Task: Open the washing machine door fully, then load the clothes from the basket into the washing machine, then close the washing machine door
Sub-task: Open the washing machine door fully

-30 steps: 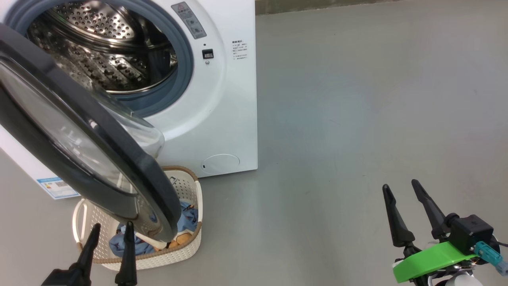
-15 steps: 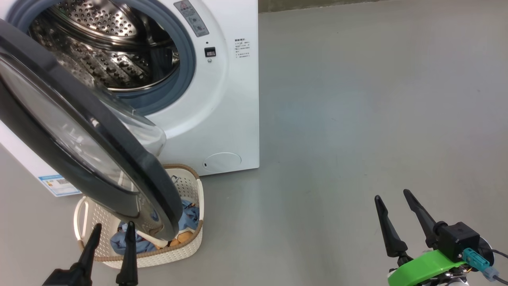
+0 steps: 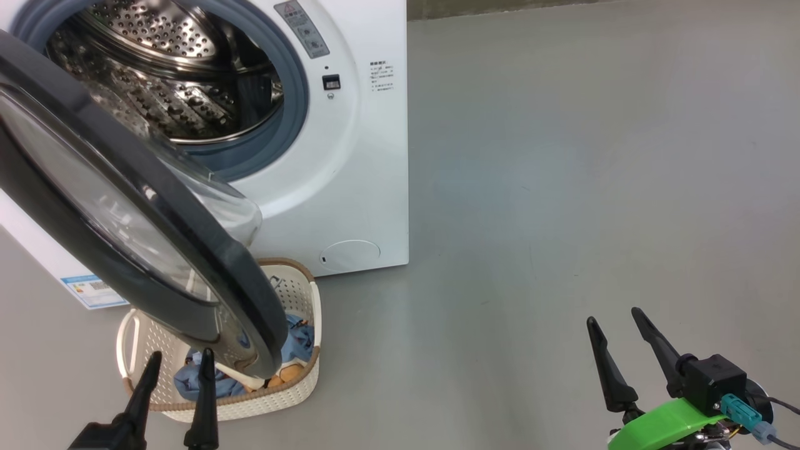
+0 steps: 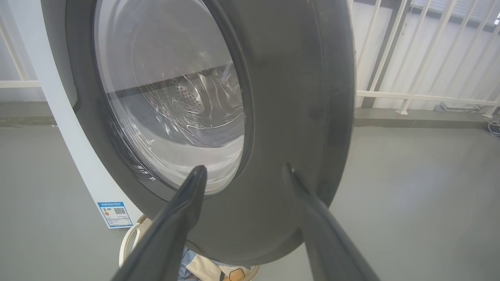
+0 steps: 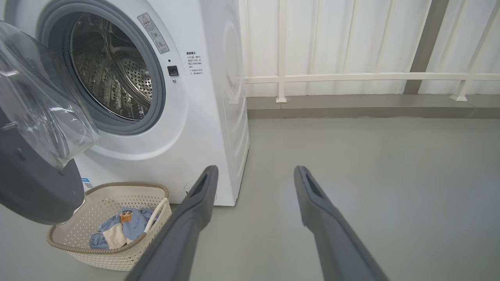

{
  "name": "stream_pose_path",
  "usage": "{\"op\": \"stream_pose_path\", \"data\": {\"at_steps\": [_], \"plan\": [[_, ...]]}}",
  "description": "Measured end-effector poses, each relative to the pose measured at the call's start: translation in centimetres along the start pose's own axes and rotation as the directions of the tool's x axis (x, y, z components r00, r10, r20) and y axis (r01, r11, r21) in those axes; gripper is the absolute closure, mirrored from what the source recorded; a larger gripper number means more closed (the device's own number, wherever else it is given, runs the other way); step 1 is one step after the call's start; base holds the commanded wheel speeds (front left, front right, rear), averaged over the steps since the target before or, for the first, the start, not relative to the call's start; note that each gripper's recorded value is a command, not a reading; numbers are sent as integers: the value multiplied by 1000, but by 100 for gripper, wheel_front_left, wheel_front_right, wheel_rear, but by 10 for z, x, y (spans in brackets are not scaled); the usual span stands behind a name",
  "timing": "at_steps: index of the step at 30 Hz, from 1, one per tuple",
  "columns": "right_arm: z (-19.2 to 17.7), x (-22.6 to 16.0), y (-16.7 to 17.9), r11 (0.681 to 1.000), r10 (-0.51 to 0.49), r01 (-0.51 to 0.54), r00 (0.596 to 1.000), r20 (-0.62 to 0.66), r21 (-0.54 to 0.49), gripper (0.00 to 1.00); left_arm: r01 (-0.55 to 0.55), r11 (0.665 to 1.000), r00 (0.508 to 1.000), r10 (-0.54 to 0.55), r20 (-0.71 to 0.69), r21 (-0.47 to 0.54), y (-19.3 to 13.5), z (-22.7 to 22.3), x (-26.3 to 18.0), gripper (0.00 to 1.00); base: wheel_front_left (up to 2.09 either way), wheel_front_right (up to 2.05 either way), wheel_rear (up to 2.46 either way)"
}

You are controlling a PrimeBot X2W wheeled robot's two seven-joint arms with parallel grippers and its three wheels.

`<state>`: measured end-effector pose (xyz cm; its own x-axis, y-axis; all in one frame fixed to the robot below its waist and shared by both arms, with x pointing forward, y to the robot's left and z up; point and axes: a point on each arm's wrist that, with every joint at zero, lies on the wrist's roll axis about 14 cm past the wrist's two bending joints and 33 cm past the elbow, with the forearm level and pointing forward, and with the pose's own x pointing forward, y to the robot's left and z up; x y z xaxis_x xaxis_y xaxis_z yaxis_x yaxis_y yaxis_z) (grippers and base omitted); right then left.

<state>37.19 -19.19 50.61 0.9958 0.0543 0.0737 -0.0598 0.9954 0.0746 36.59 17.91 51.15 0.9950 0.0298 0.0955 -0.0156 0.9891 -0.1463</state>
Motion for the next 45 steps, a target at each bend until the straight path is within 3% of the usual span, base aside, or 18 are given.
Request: {"op": "stream_pose_path", "data": {"at_steps": [14, 15, 16, 17, 23, 28, 36, 40, 45], "plan": [[-7, 0, -2, 1000, -8, 8, 1000, -21, 6, 0, -5, 1000, 1000, 5, -3, 0, 1, -1, -1, 0, 0, 0, 0], [-7, 1, -2, 1000, -9, 9, 1000, -22, 6, 0, -3, 1000, 1000, 3, -4, -2, 0, -1, -1, 26, 0, 0, 0], [-8, 1, -2, 1000, -8, 9, 1000, -23, 6, 0, 4, 1000, 1000, -4, -3, -3, -1, -1, -1, 73, 0, 0, 0], [-9, 1, -1, 1000, -7, 8, 1000, -25, 7, 0, 7, 1000, 1000, -7, 1, -7, -2, 0, 0, 100, 0, 0, 0], [-12, 3, 0, 1000, -4, 4, 999, -34, 9, 0, 19, 1000, 999, -18, 43, -19, -5, 13, 4, 100, 0, 0, 0], [-13, 3, 0, 1000, -4, 4, 999, -38, 10, 0, 29, 999, 981, -26, 191, -13, -6, 60, 14, 100, 0, 0, 0], [-14, 3, 0, 1000, -7, 7, 999, -39, 15, 0, 176, 984, 849, -158, 505, 12, -42, 165, 14, 100, 0, 0, 0], [-15, 2, -1, 1000, -11, 12, 999, -44, 16, 0, 288, 957, 800, -255, 544, 25, -75, 179, 8, 100, 0, 0, 0], [-16, 0, -3, 1000, -19, 21, 999, -47, 24, 0, 394, 919, 774, -343, 532, 19, -107, 174, 3, 100, 0, 0, 0]]}}
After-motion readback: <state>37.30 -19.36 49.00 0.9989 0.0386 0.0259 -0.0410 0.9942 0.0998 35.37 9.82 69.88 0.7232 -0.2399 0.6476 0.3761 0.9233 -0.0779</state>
